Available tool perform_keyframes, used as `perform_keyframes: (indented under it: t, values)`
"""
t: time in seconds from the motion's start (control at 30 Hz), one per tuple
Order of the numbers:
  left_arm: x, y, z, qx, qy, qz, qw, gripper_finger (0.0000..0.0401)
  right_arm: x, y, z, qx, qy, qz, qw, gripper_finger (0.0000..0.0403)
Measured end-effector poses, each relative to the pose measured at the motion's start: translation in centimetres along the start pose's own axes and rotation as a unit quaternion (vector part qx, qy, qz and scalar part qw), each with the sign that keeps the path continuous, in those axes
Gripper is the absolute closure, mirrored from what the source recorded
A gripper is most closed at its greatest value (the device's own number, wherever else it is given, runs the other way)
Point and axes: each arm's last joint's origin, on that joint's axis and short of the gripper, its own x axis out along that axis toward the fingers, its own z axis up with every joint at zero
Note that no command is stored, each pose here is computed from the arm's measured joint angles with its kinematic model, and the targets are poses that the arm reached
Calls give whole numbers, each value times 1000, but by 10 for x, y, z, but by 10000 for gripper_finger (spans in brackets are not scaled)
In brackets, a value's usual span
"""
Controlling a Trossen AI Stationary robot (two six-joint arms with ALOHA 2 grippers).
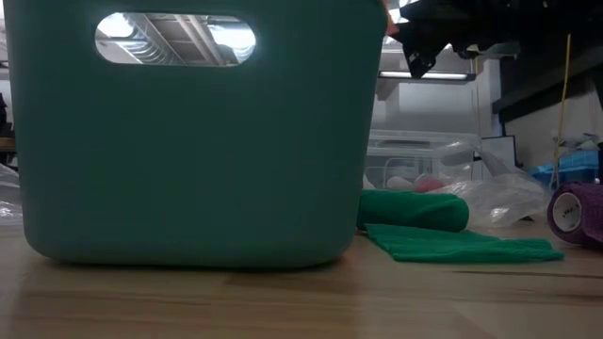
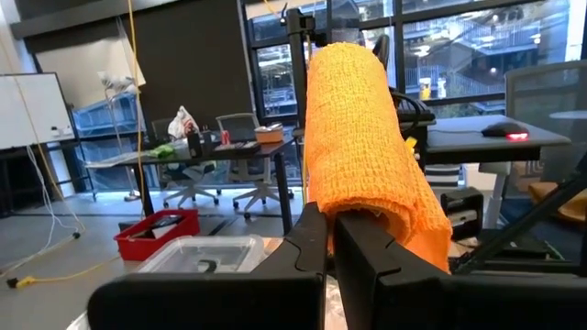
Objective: Roll bandage
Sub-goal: Roll the orange bandage
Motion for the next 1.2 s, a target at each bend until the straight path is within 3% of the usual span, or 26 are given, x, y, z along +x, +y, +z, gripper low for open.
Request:
perform_keyframes:
  t: [0.8, 0.97, 1.2]
  values:
    - [0, 0, 1, -4, -5, 1, 1000, 401, 4, -6, -3, 37, -3, -66, 997, 273]
    - [0, 0, 1, -4, -5, 1, 1000, 401, 14, -10, -8, 51, -3, -57, 997, 310]
    - [0, 0, 1, -3, -4, 0, 1000, 401, 19, -12, -10, 53, -9, -51, 997, 392]
